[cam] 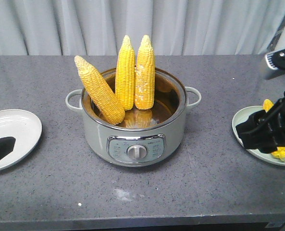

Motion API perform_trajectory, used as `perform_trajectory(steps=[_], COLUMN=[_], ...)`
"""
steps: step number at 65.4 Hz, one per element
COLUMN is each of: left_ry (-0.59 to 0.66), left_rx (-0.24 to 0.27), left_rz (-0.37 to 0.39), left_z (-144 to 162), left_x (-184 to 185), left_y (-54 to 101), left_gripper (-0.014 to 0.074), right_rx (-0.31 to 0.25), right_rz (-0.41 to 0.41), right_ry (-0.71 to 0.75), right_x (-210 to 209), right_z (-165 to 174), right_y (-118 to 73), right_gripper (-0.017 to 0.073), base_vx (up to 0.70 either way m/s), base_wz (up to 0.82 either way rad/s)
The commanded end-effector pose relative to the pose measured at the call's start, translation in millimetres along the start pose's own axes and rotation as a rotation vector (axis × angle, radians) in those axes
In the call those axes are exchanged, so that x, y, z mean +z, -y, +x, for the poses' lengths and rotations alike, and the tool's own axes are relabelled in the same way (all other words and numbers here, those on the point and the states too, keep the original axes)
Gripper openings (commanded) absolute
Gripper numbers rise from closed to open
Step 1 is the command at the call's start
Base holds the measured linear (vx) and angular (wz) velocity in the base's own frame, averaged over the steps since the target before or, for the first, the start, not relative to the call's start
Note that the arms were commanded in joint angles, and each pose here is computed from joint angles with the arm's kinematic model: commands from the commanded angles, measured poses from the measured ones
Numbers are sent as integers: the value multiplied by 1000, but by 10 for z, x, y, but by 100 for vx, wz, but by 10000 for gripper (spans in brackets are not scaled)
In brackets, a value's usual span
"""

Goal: Distribute corn equally
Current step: 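Withdraw the right gripper beside the pale green plate, then reach the left gripper into the pot and grasp the nearest corn cob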

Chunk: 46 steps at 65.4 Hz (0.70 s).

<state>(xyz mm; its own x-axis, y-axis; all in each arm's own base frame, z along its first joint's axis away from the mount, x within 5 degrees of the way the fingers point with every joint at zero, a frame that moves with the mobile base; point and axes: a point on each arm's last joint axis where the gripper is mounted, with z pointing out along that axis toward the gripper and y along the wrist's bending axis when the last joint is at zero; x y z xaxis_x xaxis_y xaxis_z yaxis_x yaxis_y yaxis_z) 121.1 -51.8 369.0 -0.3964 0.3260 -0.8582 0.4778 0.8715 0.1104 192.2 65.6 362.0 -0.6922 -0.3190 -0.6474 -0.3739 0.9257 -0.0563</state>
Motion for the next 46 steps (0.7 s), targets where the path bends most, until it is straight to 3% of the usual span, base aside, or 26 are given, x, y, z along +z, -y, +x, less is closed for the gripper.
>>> perform_trajectory(steps=[1, 12, 28, 46], left_ry=[94, 118, 216, 224], left_rx=[-10, -46, -138, -197], left_rz=[-6, 14, 46, 24], left_z=[-134, -158, -304, -427], left_x=[-61, -61, 90, 605], left_y=[-7, 9, 6, -75], left_gripper=[587, 587, 599, 596], right_rx=[-2, -2, 0, 0], right_rz=[17, 19, 19, 19], right_ry=[111, 140, 172, 170], right_x=[-158, -261, -316, -316], right_z=[10, 97, 98, 100], right_y=[9, 3, 1, 1], right_gripper=[472, 472, 472, 472], base_vx=[0, 0, 0, 0], base_wz=[0, 0, 0, 0])
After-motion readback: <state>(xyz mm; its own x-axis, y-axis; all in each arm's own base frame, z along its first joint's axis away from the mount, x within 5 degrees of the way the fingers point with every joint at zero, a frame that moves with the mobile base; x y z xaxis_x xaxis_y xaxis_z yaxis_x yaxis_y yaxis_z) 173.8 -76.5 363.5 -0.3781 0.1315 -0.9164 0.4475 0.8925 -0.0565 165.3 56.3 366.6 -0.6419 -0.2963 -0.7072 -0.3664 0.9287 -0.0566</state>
